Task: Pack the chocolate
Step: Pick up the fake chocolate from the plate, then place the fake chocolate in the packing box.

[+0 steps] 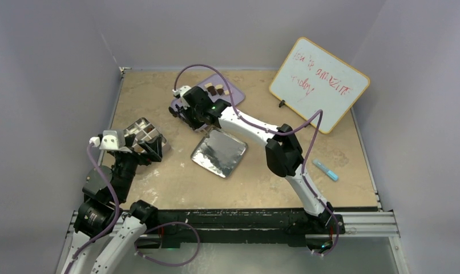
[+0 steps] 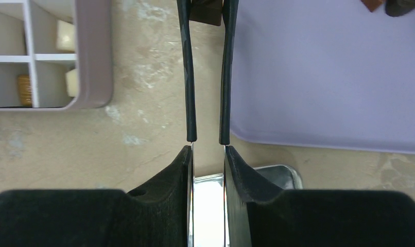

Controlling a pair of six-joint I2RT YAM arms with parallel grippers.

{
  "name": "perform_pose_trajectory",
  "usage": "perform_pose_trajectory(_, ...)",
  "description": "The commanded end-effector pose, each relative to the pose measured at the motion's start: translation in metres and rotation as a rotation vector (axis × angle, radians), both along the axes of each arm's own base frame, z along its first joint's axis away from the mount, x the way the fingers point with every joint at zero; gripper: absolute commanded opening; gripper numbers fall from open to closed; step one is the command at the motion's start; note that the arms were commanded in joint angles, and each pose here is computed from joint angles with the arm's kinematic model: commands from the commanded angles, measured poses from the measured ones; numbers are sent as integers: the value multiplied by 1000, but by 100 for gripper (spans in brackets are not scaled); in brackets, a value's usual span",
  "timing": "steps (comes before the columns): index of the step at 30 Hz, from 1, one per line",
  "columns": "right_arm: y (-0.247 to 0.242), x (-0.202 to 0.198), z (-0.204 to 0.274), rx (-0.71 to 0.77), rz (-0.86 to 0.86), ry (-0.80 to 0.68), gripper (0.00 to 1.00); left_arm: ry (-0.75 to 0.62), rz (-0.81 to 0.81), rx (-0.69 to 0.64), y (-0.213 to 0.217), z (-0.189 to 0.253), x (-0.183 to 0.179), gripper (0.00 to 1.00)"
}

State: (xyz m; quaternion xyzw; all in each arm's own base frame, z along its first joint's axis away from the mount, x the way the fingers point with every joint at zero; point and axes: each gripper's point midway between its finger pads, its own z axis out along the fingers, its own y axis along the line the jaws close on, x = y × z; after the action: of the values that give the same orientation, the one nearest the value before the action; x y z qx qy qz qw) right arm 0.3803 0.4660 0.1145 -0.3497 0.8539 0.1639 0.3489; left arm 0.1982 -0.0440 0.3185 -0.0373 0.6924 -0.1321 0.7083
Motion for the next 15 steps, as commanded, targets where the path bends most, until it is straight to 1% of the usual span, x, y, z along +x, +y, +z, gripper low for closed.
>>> perform_pose_trajectory(1,30,-11,72,179,36,-67,24,-77,0,-49,4,30,-9,89)
perform_pose_trajectory(15,78,-54,94,286,127,-66,24,-120,-6,-87,8,49,-21,89)
